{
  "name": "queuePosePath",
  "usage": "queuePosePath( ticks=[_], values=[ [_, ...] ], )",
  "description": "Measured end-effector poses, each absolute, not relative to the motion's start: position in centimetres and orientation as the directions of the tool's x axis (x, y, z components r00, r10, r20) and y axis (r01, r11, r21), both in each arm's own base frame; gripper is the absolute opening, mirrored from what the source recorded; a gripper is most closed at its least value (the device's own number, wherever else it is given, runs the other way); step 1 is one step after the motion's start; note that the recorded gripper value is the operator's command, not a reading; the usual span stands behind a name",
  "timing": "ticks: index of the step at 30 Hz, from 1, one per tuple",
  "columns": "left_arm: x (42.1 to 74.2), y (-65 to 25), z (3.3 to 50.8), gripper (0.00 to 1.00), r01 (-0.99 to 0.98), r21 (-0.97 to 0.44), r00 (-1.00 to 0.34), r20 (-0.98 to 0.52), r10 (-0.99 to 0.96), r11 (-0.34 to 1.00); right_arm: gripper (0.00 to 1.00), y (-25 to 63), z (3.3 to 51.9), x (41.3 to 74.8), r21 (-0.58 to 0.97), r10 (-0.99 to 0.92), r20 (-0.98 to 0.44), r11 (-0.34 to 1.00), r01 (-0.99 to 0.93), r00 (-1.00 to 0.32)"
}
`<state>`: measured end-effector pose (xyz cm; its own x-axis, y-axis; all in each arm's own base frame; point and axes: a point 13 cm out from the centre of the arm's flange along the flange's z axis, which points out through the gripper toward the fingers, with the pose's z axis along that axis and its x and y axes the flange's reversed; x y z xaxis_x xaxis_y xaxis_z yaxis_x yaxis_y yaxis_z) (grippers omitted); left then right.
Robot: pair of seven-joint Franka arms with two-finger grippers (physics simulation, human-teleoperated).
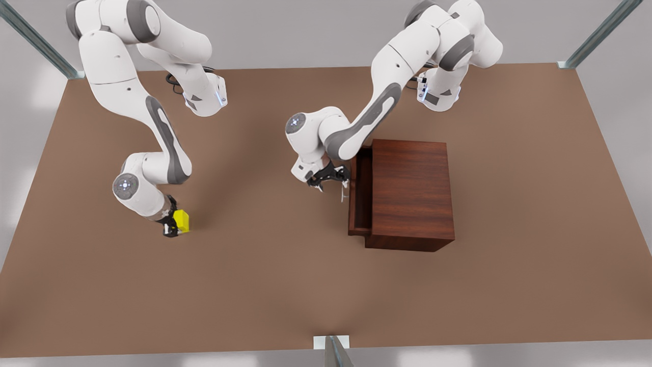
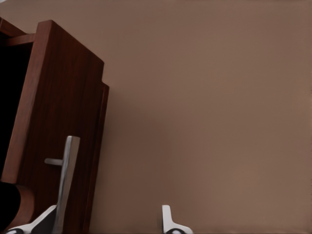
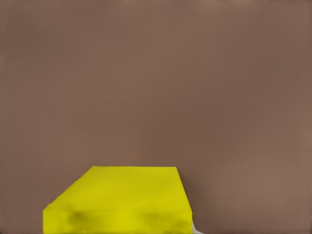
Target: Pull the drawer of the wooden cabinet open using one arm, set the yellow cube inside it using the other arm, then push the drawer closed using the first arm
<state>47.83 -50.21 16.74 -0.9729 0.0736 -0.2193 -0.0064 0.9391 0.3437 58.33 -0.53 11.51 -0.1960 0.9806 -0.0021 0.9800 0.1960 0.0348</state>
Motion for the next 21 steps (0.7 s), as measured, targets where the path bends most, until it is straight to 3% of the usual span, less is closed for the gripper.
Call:
queuePosePath(
  ticks=[12, 21],
  values=[
    [47.1, -52.6, 16.8, 1.0, -0.028, 0.315, -0.969, -0.243, 0.052, 0.949, 0.71, -4.8, 20.5, 62.2, 0.048, 0.992, -0.019, 0.128, 0.991, -0.127],
    [46.5, -54.5, 17.2, 1.0, -0.043, 0.292, -0.962, -0.269, 0.039, 0.956, 0.71, -5.2, 21.8, 61.8, -0.01, 0.993, -0.005, 0.115, 0.993, -0.115]
  ],
)
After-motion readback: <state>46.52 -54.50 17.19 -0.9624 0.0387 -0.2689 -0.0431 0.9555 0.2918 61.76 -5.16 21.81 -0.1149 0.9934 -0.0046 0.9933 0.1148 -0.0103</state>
